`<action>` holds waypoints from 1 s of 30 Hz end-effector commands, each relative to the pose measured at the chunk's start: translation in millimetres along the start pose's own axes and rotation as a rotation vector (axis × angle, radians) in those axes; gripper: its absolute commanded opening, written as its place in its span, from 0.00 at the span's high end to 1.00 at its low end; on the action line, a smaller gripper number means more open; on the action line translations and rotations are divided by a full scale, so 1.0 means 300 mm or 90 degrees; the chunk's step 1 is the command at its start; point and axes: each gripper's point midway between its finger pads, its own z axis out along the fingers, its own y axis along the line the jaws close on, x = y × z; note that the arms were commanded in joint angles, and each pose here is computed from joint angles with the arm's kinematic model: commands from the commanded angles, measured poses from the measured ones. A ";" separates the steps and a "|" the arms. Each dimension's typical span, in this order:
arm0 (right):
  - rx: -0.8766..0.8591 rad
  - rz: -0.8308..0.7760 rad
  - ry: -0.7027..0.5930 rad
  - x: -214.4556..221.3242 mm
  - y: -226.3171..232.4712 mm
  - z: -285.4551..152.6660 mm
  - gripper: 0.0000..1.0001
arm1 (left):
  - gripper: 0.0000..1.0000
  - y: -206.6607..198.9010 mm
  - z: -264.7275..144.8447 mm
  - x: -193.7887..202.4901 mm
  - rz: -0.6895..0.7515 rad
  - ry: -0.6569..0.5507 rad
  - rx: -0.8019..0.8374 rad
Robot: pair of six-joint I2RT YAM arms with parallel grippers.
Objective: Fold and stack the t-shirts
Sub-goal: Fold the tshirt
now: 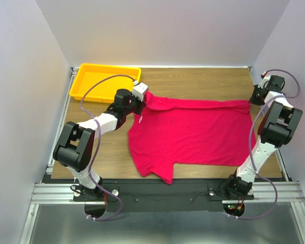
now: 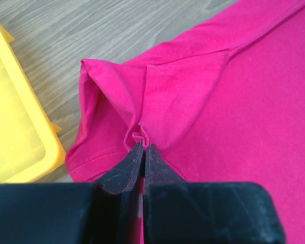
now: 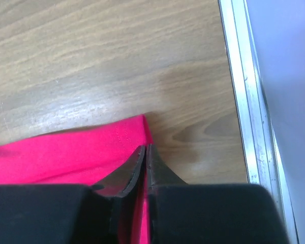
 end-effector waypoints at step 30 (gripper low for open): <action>-0.252 -0.065 -0.088 0.047 0.340 -0.348 0.39 | 0.59 0.016 -0.050 -0.181 0.005 -0.043 -0.050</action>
